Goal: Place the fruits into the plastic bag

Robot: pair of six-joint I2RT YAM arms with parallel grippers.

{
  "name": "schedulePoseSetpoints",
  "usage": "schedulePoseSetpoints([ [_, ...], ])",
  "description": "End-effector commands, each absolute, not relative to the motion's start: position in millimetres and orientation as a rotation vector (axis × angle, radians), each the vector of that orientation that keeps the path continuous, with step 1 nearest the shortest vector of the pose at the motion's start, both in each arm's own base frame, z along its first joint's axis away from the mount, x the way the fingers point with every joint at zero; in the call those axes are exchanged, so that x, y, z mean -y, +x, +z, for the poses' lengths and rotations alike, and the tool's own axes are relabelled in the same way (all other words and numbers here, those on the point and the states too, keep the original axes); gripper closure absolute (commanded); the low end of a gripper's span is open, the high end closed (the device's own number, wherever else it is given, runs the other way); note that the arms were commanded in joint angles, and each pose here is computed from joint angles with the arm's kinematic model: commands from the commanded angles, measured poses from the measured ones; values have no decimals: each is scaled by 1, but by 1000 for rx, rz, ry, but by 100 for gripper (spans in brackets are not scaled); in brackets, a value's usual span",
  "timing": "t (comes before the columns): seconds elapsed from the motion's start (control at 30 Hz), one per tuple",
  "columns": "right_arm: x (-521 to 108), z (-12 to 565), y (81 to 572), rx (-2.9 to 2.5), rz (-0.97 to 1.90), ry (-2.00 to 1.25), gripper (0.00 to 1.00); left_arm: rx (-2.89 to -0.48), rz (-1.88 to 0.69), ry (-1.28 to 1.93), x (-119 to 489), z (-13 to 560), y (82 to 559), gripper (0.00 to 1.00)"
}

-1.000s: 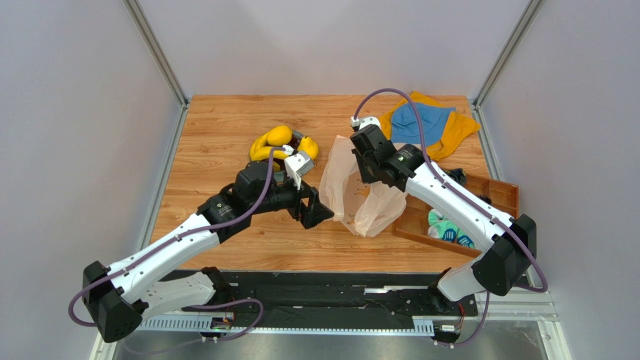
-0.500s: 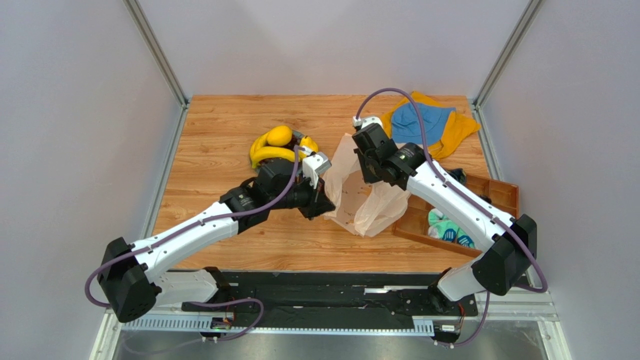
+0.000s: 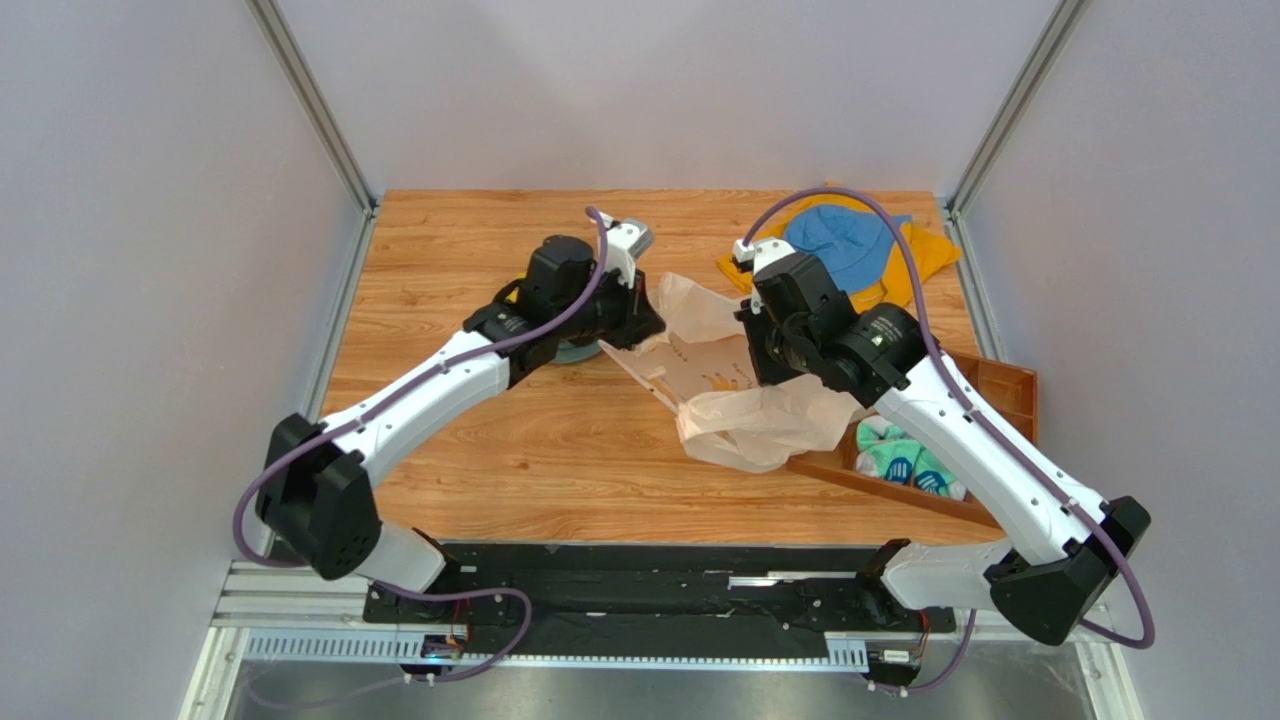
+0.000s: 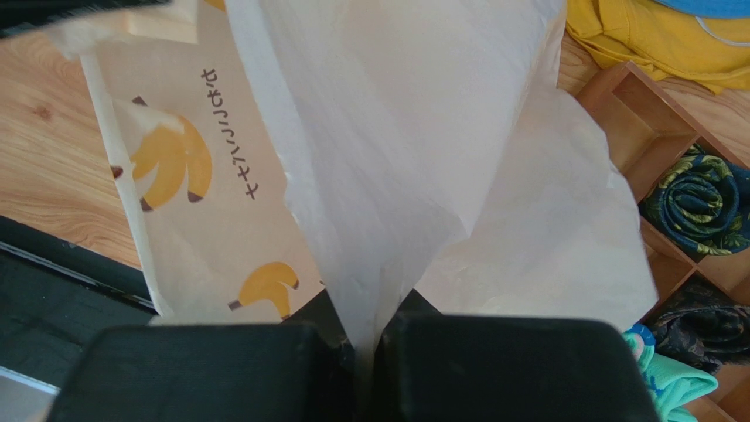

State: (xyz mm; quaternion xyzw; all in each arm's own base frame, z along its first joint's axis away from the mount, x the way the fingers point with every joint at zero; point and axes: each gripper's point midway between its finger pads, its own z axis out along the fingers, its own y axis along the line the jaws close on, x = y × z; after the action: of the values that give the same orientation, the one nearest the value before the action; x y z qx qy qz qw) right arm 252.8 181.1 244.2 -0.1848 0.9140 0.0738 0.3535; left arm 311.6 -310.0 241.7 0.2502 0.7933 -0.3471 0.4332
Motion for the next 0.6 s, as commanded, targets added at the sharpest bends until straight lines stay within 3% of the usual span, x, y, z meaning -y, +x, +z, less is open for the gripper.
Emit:
schedulePoseSetpoints([
  [0.0, -181, 243, 267, -2345, 165, -378, 100, -1958, -890, 663, 324, 241, 320, 100],
  [0.03, -182, 238, 271, -2354, 151, -370, 100, -1956, -888, 659, 325, 243, 322, 98],
  [0.1, -183, 236, 277, -2356, 149, -345, 100, -1949, -890, 665, 324, 247, 321, 84],
  [0.13, -183, 233, 279, -2361, 143, -334, 100, -1940, -890, 671, 324, 250, 319, 61],
  [0.23, -177, 227, 288, -2375, 138, -280, 100, -1901, -873, 695, 317, 260, 313, 26],
  [0.4, -170, 218, 295, -2388, 187, -220, 100, -1822, -806, 653, 288, 284, 298, 12],
  [0.57, -170, 215, 295, -2392, 202, -217, 100, -1797, -719, 491, 246, 299, 298, 11],
])
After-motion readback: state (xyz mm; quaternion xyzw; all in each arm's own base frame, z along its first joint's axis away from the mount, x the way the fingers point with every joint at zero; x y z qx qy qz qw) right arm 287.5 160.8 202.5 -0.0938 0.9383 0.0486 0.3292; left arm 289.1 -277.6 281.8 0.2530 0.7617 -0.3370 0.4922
